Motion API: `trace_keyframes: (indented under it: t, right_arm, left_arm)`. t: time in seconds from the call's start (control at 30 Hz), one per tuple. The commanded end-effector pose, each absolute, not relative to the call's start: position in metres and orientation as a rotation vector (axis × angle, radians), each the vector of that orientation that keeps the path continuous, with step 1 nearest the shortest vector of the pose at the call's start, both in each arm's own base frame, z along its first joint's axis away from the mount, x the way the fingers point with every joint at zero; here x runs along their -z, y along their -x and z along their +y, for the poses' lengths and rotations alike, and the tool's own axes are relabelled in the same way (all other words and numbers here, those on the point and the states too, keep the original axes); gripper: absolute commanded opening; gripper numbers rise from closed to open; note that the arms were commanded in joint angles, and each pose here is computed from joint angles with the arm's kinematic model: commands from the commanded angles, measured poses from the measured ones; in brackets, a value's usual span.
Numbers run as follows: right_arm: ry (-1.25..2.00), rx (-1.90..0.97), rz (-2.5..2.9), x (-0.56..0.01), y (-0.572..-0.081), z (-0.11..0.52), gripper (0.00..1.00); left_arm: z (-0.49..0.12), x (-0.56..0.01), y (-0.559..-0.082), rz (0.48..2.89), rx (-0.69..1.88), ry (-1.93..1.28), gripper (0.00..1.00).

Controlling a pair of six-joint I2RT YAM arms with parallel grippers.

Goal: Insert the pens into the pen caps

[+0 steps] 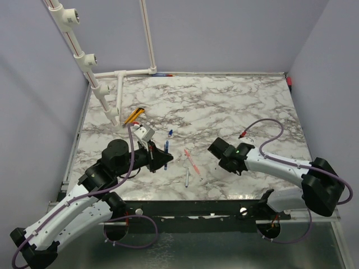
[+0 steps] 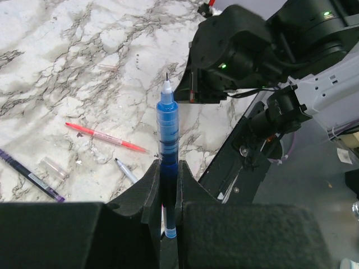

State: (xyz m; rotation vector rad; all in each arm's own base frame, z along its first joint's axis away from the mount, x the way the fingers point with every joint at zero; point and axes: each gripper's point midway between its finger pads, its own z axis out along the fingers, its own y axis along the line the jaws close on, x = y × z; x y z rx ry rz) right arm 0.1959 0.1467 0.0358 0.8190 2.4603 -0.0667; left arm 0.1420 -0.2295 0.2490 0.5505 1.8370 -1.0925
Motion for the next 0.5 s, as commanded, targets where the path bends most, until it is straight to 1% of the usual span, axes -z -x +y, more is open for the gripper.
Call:
trace_keyframes:
  t: [0.0, 0.17, 0.37, 0.47]
  right_arm:
    - [-0.623, 0.005, 2.414, -0.068, -0.214, 0.152, 0.01]
    - [-0.433, -0.093, 2.371, -0.105, -0.229, 0.165, 0.01]
    - [-0.169, -0.501, 2.239, -0.173, -0.237, 0.216, 0.00]
    - [-0.059, -0.648, 2.169, -0.208, -0.236, 0.237, 0.01]
  left_arm:
    - [-0.231, -0.238, -0.143, 1.870, 1.082, -0.564, 0.00]
    - [-0.237, -0.234, -0.139, 1.873, 1.125, -0.587, 0.00]
    - [-0.248, -0.240, -0.126, 1.829, 1.253, -0.629, 0.00]
    - [-0.252, -0.246, -0.121, 1.809, 1.300, -0.635, 0.00]
